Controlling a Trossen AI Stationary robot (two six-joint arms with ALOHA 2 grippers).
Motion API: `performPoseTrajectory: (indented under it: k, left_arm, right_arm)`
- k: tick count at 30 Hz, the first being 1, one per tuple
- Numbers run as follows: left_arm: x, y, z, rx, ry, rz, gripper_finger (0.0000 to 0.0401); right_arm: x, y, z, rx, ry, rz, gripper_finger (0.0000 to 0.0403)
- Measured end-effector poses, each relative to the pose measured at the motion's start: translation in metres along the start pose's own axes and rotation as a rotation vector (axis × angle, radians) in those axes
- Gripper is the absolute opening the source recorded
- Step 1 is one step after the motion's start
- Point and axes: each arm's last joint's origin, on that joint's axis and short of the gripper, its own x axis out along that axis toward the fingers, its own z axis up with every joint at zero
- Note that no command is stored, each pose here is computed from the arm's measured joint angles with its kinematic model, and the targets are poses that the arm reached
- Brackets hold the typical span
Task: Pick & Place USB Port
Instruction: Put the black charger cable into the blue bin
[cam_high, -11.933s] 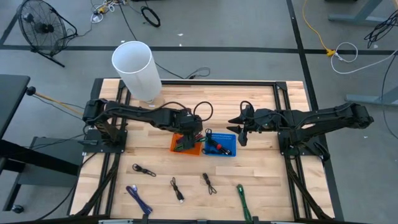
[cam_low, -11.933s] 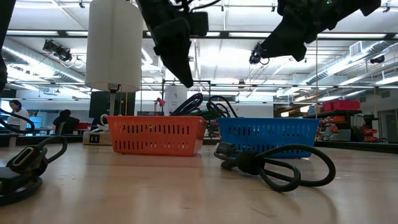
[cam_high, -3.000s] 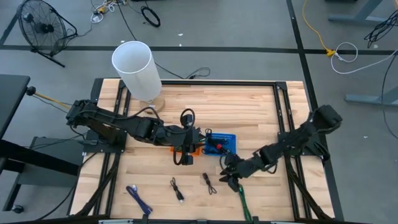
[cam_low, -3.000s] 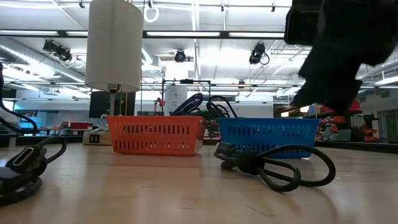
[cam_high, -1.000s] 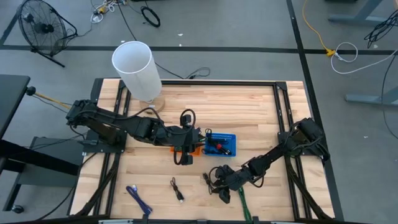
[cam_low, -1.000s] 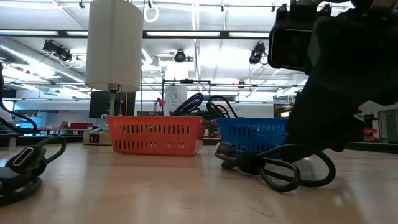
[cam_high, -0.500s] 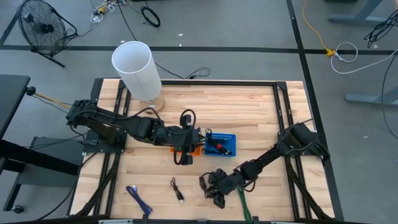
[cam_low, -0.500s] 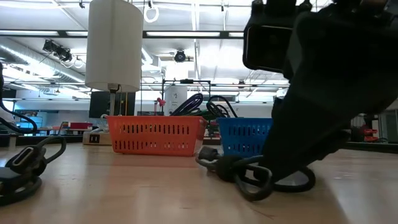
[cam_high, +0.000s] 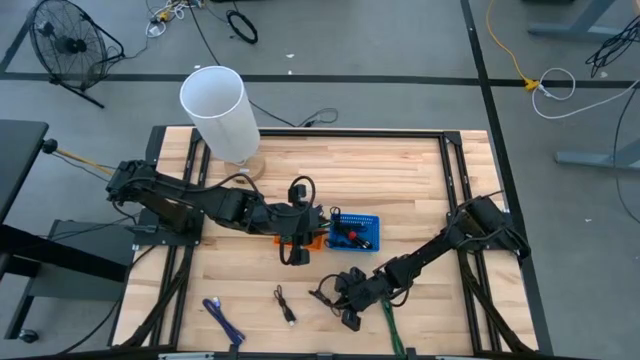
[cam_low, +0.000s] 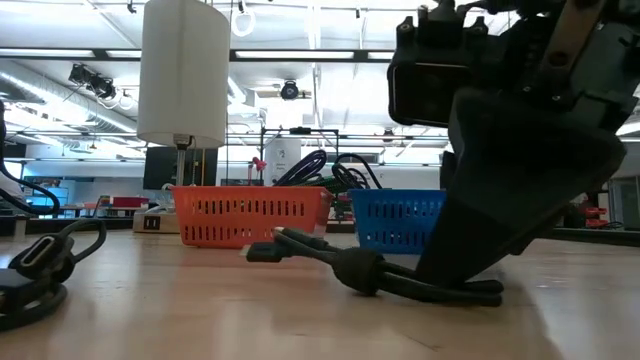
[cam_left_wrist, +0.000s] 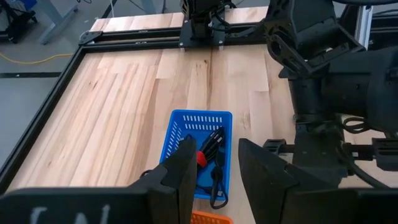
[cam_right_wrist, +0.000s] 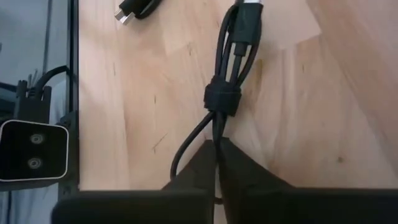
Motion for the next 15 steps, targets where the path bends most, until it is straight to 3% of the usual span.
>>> performPoseTrajectory:
  k: [6, 15]
  left_arm:
    - [0.000, 0.000, -0.001, 0.003, 0.008, 0.001, 0.0124]
    - [0.000, 0.000, -0.001, 0.005, 0.014, 0.002, 0.0124]
  right_arm:
    - [-0.017, 0.006, 0.006, -0.043, -0.014, 0.009, 0.0002]
    - [-0.068, 0.020, 0.029, -0.124, -0.109, 0.003, 0.0000]
